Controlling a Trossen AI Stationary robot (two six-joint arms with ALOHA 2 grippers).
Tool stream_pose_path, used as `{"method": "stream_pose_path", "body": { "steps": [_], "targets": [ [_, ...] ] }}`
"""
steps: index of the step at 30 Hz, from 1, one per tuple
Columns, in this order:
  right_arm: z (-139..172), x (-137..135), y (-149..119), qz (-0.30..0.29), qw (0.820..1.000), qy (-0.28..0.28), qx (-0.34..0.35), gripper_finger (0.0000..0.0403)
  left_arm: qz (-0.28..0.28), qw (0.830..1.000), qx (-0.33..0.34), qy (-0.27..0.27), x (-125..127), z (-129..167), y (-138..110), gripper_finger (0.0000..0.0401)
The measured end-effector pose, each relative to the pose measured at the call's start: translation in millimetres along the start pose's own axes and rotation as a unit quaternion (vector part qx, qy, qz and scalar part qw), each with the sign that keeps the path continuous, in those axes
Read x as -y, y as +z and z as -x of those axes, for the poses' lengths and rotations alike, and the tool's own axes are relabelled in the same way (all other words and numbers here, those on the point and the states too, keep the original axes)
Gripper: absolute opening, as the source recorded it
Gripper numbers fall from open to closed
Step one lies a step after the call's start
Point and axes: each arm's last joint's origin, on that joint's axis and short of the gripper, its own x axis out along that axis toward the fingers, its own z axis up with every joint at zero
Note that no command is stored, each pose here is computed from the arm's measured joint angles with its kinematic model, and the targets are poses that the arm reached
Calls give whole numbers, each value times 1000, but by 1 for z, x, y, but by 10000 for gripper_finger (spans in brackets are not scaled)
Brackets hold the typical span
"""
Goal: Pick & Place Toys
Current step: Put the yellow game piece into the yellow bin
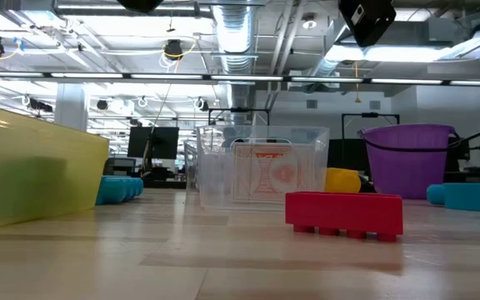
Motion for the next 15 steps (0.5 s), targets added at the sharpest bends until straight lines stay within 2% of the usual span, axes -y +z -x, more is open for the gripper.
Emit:
{"method": "stream_pose_path", "body": {
  "steps": [15],
  "targets": [
    [0,0,0,-1,1000,2,0,164,4,1000,2,-12,2,0,-1,99]
  ]
}}
